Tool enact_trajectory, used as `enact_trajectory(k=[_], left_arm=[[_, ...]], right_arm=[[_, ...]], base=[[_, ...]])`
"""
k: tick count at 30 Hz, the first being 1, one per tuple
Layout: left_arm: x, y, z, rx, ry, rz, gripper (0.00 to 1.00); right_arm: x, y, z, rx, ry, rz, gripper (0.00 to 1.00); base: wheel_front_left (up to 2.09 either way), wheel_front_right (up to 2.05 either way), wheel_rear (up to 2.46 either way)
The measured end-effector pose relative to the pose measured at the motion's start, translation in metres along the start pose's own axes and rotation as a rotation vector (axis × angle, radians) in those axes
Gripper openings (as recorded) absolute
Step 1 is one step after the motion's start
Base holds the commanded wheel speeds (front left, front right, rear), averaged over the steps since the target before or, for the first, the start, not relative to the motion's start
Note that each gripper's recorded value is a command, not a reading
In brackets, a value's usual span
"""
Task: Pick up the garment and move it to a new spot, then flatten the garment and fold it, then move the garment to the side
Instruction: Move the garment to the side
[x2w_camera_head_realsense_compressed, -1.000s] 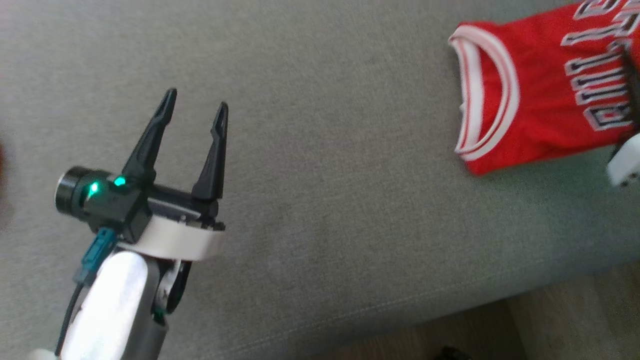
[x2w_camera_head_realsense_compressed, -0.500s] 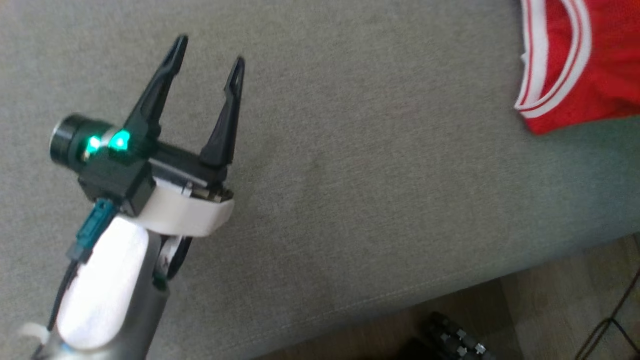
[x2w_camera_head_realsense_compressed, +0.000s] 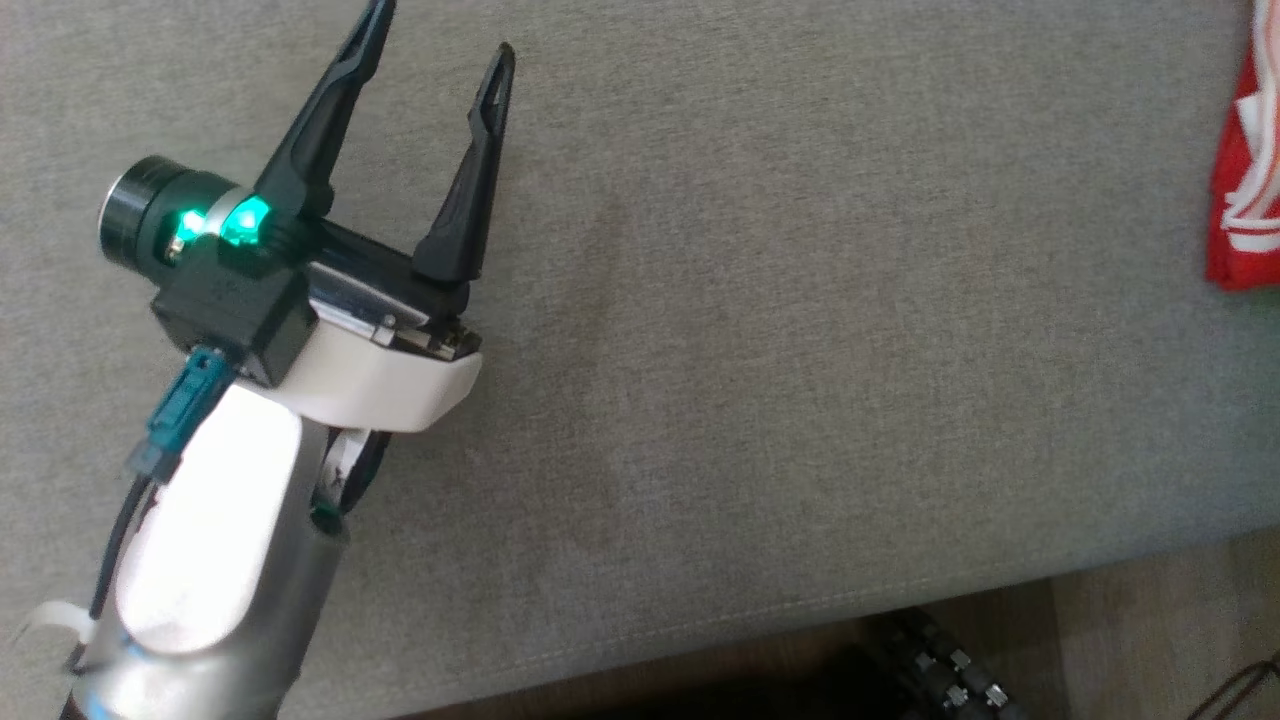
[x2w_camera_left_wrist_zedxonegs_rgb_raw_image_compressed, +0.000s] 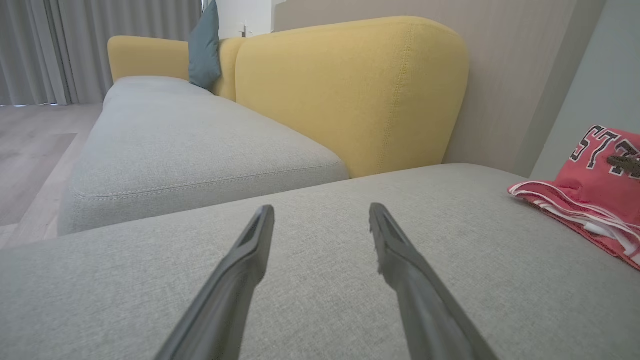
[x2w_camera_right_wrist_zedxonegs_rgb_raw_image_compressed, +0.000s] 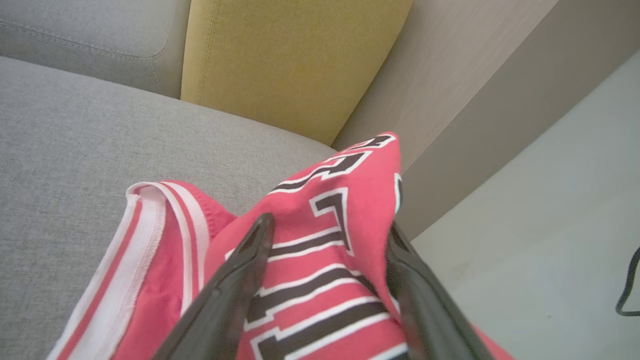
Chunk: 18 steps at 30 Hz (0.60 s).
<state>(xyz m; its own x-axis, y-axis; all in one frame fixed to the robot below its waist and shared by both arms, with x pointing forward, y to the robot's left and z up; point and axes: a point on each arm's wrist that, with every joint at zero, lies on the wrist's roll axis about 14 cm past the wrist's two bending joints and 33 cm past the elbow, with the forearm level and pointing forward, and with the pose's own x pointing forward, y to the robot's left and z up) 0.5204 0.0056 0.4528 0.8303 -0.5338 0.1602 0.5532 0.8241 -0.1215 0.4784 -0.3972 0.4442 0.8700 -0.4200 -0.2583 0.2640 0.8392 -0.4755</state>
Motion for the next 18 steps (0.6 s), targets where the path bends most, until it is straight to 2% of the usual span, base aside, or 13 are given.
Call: enact_trajectory(k=[12,15,18], left_arm=[[-0.018,0.007,0.020,0.020,0.002,0.060,1.00],[-0.027,0.003,0.023,0.020,0.017,0.071,1.00],[-0.035,0.005,0.031,0.018,0.014,0.103,1.00]], right_arm=[[-0.038,-0.017,0.026,0.156,-0.163,-0.106,1.00],[-0.050,-0.010,0.036,0.180,-0.201,-0.076,1.00],[-0.062,0.012,0.044,0.208,-0.228,0.001,1.00]], base=[[0.00,0.00,0.00],[0.00,0.00,0.00],[0.00,0.00,0.00]])
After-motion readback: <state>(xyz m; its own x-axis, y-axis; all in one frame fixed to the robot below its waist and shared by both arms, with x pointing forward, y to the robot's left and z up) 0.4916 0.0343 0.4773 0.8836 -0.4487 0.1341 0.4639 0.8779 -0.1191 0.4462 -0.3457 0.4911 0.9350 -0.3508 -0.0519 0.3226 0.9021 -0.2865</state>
